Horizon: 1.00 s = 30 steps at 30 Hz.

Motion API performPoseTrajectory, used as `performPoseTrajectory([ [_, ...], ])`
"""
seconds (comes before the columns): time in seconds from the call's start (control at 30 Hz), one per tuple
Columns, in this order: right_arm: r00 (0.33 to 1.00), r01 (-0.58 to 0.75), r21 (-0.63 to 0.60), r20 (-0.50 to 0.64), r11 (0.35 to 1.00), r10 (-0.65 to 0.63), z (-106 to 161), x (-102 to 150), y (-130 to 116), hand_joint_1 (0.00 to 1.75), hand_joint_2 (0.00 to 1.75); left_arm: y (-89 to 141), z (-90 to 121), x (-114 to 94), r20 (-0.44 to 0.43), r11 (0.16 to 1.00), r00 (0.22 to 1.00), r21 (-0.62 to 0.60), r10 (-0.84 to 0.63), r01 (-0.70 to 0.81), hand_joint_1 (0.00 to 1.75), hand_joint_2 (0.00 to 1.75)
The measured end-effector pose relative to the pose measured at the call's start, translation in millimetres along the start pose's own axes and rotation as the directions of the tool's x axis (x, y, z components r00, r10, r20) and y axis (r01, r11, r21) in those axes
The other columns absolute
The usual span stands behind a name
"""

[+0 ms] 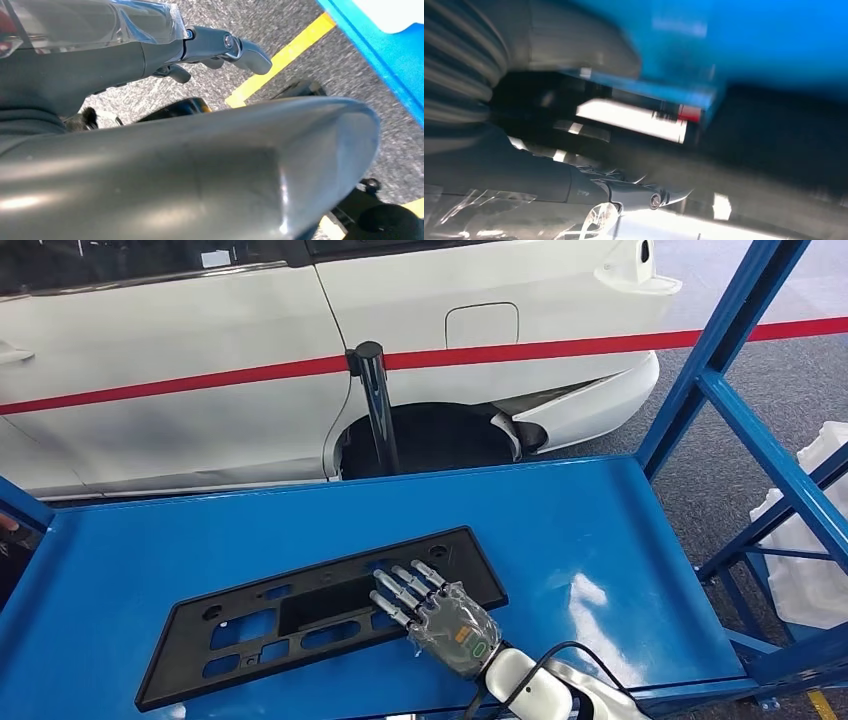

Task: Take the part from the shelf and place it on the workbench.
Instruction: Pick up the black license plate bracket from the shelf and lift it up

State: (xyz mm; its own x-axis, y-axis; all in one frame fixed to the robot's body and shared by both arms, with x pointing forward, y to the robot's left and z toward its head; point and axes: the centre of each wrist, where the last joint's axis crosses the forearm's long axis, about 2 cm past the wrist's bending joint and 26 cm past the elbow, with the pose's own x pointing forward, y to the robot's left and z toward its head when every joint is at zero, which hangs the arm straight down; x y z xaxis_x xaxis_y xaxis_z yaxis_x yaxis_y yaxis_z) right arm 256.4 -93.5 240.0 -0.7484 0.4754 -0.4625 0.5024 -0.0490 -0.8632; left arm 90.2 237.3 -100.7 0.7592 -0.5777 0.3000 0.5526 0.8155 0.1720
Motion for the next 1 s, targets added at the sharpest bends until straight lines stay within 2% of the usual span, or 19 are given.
performPoseTrajectory([
  [0.1,0.999,0.017,0.069,0.043,0.997,-0.020,-4,4,-1,0.00,1.75,-1,0,0,0.004,1.000,1.000,0.003,0.010,-0.010,0.00,0.00],
  [0.47,0.994,0.054,0.157,0.088,0.986,-0.068,-7,12,-2,0.00,1.75,-5,1,3,0.024,0.999,0.998,0.008,0.053,-0.053,0.00,0.00],
  [0.5,0.993,0.057,0.165,0.091,0.985,-0.073,-7,13,-2,0.20,1.75,-6,1,3,0.026,0.998,0.998,0.007,0.055,-0.055,0.00,0.00],
  [0.6,0.992,0.075,0.184,0.090,0.980,-0.093,-6,16,1,1.51,1.75,-10,1,5,0.028,0.998,0.998,0.000,0.061,-0.061,0.00,0.00],
  [0.63,0.991,0.083,0.189,0.087,0.978,-0.101,-6,18,2,1.75,1.75,-12,2,4,0.028,0.998,0.998,-0.003,0.062,-0.062,0.00,0.00],
  [1.0,0.988,0.126,0.173,0.062,0.977,-0.139,-10,25,2,1.75,1.75,-16,2,3,0.025,0.998,0.998,-0.005,0.064,-0.064,0.00,0.00],
])
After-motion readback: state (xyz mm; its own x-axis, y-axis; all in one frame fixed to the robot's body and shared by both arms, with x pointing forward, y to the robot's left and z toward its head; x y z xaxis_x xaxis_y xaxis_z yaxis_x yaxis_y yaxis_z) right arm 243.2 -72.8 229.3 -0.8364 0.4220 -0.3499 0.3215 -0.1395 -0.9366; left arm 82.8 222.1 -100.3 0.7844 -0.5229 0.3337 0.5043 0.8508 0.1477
